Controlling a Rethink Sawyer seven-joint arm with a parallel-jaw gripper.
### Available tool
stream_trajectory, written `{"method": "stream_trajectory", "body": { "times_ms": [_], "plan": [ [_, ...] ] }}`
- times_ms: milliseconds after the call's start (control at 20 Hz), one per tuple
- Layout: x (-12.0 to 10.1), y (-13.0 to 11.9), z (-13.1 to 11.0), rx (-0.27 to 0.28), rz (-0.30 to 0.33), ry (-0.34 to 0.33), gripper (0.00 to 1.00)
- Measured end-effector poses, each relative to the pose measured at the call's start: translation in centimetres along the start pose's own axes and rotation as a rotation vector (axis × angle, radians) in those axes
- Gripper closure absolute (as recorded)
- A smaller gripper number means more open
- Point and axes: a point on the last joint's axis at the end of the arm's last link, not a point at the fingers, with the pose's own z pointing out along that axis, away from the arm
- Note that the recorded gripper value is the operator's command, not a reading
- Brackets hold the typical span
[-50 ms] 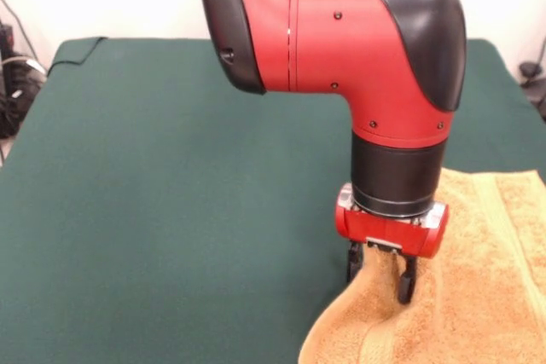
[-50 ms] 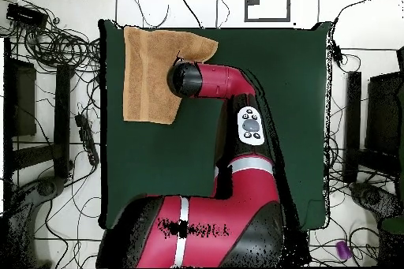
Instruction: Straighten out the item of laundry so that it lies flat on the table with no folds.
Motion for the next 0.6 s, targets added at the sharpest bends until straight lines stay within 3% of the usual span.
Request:
{"method": "stream_trajectory", "body": {
  "times_ms": [600],
  "plan": [
    [-0.36,-0.46,-0.02,0.000,0.008,-0.001,0.00]
  ]
}}
